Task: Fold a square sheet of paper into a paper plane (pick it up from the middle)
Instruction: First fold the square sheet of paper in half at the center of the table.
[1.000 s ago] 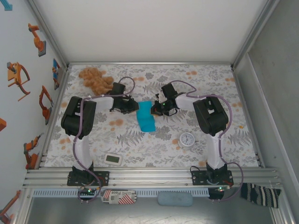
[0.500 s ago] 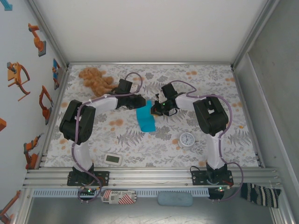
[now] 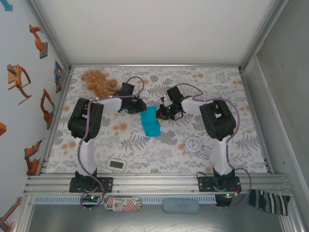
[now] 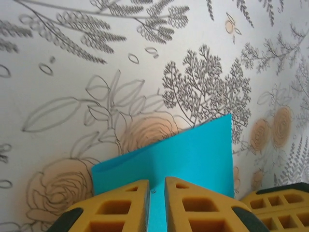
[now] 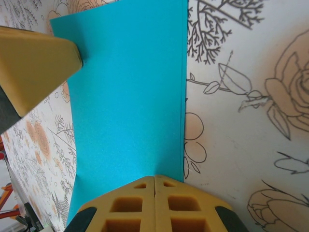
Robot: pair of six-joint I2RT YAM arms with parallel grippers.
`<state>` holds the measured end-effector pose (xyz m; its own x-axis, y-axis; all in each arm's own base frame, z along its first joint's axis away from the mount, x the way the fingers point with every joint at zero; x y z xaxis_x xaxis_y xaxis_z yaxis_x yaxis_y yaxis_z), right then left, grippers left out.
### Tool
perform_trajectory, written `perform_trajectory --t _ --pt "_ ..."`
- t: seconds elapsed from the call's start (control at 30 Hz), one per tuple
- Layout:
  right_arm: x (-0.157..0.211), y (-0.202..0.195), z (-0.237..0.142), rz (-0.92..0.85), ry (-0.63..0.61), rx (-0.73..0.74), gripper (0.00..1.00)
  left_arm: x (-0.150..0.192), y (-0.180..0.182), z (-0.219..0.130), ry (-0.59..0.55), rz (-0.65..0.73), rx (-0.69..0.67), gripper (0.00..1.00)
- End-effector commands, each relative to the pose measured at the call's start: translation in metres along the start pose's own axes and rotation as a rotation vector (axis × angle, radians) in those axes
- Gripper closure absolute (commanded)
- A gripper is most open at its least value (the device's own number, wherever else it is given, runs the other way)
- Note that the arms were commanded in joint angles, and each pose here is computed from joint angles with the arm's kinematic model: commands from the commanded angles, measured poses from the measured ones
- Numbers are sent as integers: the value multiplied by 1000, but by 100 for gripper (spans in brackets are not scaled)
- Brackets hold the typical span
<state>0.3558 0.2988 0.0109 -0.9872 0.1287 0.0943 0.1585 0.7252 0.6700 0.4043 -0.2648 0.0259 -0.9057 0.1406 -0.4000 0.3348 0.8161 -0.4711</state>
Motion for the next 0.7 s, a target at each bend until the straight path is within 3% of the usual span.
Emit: perform_trajectory --t 0.0,0.23,0.43,0.67 --pt "45 -159 15 199 70 534 100 -5 47 -1 11 -22 -176 82" --pt "44 -158 15 197 67 530 100 -23 51 -12 -1 -3 -223 81" --pt "42 -155 15 194 62 524 100 -45 21 -37 -54 19 -151 80" --pt "43 -151 17 198 72 498 100 -8 -30 -52 -64 5 -87 80"
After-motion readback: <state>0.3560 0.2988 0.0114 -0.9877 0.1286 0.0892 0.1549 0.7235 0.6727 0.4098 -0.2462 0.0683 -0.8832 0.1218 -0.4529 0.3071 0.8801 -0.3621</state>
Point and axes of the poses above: each hand's point on the last joint's axis, 136 mm out from that joint toward the fingers, its own z axis out along the fingers, its own y axis along the line the jaws close on, x = y × z, the point moved 1 cm from there along -z, back along the fingers, and after that the axes turned 14 degrees about z, right-handed, at the moved point
